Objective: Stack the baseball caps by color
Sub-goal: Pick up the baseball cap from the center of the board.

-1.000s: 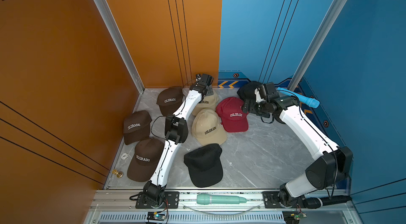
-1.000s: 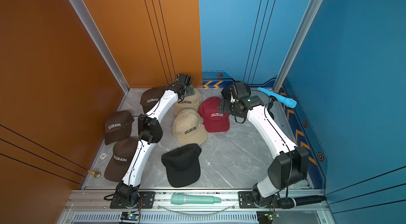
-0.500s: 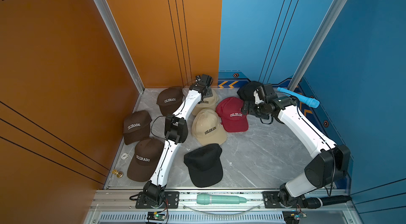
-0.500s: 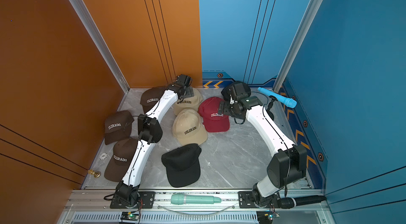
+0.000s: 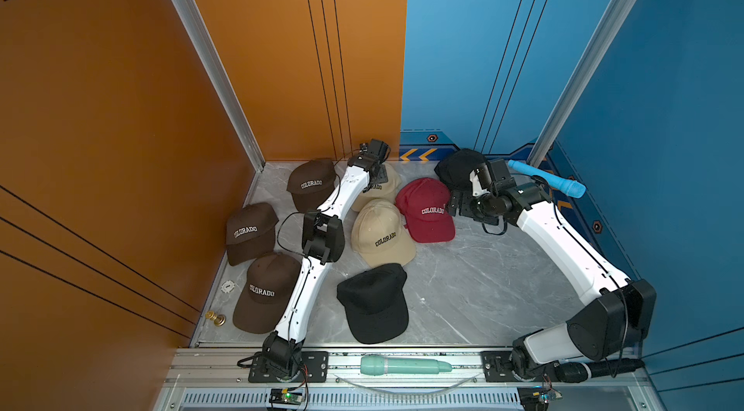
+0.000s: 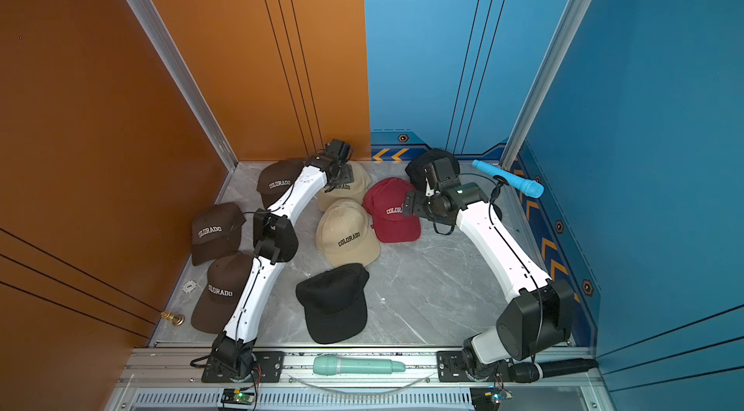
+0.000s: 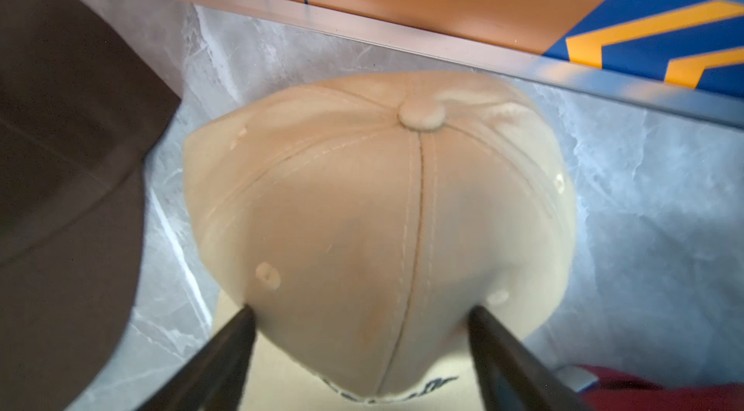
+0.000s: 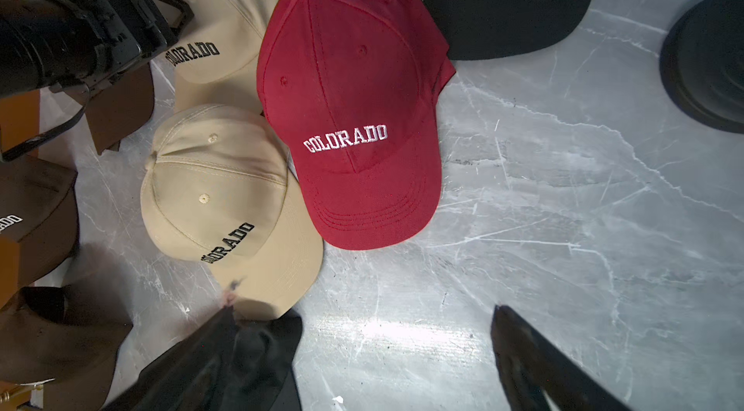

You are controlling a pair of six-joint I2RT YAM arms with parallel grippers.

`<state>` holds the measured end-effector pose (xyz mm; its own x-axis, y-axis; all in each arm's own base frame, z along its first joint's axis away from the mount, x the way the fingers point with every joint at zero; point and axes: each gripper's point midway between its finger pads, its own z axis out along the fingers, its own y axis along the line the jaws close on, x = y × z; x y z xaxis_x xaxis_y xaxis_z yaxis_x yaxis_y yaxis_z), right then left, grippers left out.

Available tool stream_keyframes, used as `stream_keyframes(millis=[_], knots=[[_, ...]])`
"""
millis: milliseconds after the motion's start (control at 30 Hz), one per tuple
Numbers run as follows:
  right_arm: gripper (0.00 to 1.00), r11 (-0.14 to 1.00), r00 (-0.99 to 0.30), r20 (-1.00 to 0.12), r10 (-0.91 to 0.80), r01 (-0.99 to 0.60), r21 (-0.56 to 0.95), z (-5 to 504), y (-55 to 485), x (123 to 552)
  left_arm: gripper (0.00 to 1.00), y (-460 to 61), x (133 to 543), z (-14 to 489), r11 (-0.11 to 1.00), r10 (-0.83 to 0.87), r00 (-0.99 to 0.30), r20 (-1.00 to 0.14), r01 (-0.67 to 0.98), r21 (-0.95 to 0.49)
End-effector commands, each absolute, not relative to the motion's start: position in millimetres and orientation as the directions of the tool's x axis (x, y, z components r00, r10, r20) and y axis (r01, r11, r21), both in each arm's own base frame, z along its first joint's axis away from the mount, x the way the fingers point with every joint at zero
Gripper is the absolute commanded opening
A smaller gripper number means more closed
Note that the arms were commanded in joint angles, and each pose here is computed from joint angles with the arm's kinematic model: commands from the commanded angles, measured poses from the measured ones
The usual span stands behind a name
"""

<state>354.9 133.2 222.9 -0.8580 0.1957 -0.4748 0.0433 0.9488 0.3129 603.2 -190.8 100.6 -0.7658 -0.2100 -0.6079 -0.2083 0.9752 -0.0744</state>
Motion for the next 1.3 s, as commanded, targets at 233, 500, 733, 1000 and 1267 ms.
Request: stream_keyframes(millis=[233,500,733,1000,1267], knots=[[1.0,0.951,-0.862,-0.456,0.223,0.09,0.296,223,121,336,0.57,-182,598,63,0.979,-0.188,-0.818,-0.543,-0.203,-0.033],[1.0,0.952,-0.863,-0.454,0.22,0.089,0.293,225,121,334,0.32,-183,598,55,0.978,-0.193,-0.826,-0.53,-0.205,-0.037],[1.0,0.952,-0.865,-0.451,0.218,0.088,0.292,224,122,336,0.05,-184,598,77,0.978,-0.193,-0.807,-0.558,-0.202,-0.046],[1.0,0.946,-0.862,-0.457,0.218,0.072,0.316,222,129,345,0.0,-181,600,129,0.979,-0.19,-0.755,-0.627,-0.196,-0.061],[1.0,0.936,-0.862,-0.456,0.222,0.058,0.346,216,136,350,0.0,-177,598,197,0.976,-0.204,-0.674,-0.71,-0.199,-0.092]])
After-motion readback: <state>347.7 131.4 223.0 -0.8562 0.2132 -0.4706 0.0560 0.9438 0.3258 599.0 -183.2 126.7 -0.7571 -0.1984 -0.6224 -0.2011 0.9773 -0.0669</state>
